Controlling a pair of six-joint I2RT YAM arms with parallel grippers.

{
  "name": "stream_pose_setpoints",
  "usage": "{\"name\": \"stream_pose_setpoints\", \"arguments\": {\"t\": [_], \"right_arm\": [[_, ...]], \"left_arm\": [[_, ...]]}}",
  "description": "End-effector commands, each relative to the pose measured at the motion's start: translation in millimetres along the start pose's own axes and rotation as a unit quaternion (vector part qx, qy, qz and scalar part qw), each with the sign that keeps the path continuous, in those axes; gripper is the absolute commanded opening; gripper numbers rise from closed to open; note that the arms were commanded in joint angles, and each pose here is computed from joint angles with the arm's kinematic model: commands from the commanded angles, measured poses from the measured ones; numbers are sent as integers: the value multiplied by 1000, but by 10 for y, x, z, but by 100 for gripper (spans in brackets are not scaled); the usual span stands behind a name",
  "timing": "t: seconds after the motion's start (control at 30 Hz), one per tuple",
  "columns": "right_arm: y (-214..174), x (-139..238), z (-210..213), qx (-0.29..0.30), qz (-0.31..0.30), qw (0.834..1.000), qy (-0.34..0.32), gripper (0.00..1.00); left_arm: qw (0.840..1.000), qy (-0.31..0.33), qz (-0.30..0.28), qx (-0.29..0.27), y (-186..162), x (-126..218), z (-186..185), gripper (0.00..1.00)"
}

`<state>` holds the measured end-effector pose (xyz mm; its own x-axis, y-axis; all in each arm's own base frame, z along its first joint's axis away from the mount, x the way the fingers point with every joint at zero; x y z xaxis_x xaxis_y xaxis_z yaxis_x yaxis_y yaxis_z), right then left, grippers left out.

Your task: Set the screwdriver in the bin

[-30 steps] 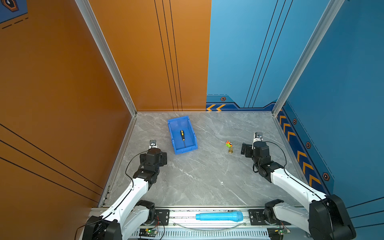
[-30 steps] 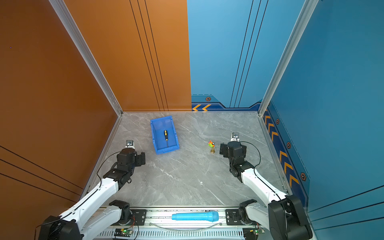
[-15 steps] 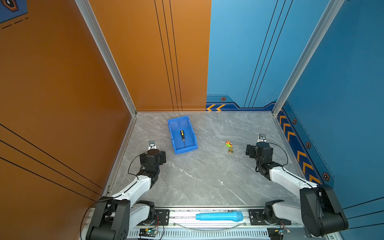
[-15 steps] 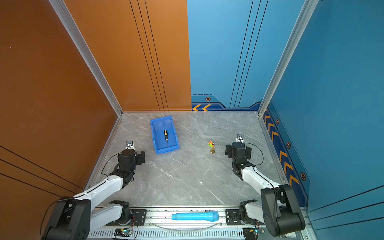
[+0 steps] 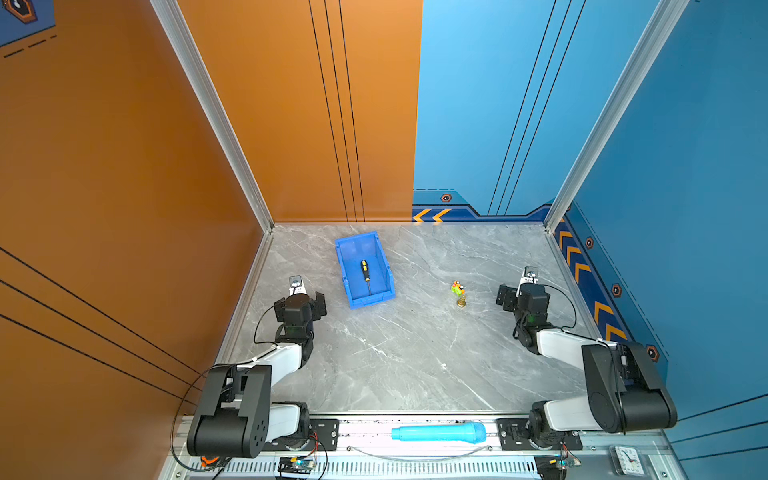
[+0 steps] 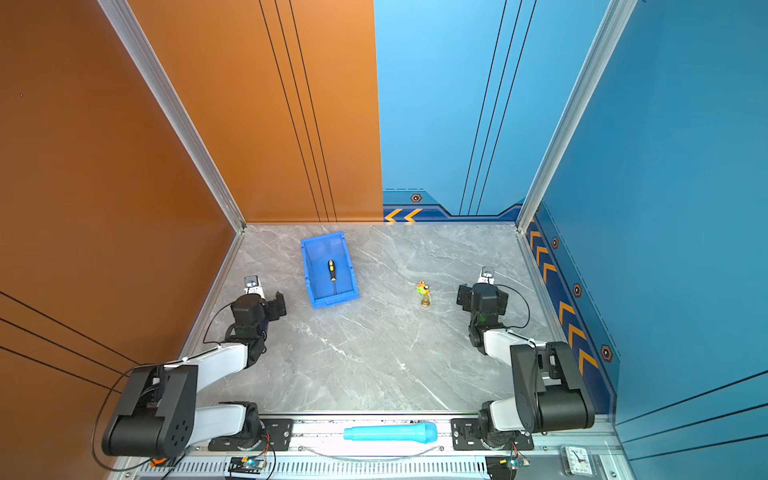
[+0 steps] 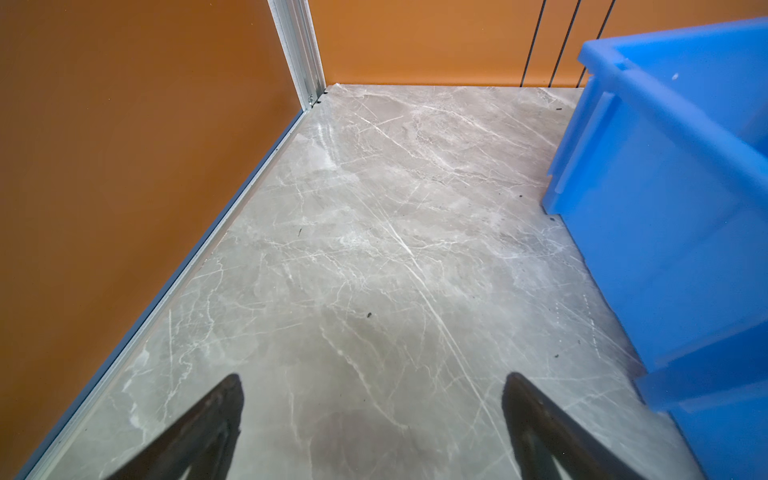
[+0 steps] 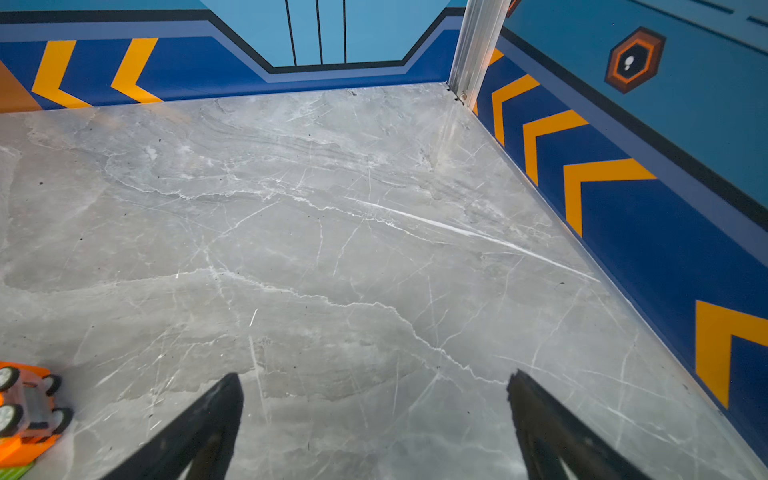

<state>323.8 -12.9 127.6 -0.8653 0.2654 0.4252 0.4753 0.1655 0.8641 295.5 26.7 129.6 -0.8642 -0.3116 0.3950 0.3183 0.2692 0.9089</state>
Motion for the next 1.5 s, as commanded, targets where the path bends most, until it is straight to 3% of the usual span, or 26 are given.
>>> {"name": "stream_pose_setpoints", "arguments": {"t": [0.0,0.43,1.47], "right_arm": [[68,-45,-19,-12,-38,999,9,100],[-102,-49,4,-23,-75,997,14,100],[-87,-41,33,-10,-65,998,-8,100]], "left_arm": [[999,-19,-26,21,135,-60,-61,98],[999,-34,-23,9,46,-243,-166,98],[997,-71,-27,-20,-83,-289,-287,98]]}}
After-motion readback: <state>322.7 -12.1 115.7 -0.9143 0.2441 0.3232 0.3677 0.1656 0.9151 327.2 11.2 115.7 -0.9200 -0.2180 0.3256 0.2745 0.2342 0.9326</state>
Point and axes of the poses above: each gripper's point midway between its finger pads, its own x axis back along the fingers, its own z axis along the line the jaws close on, y = z × x, the point moved 7 cm from there along x, back along the fingers, and after that the axes turned 14 degrees about x, right-handed, at the moved point
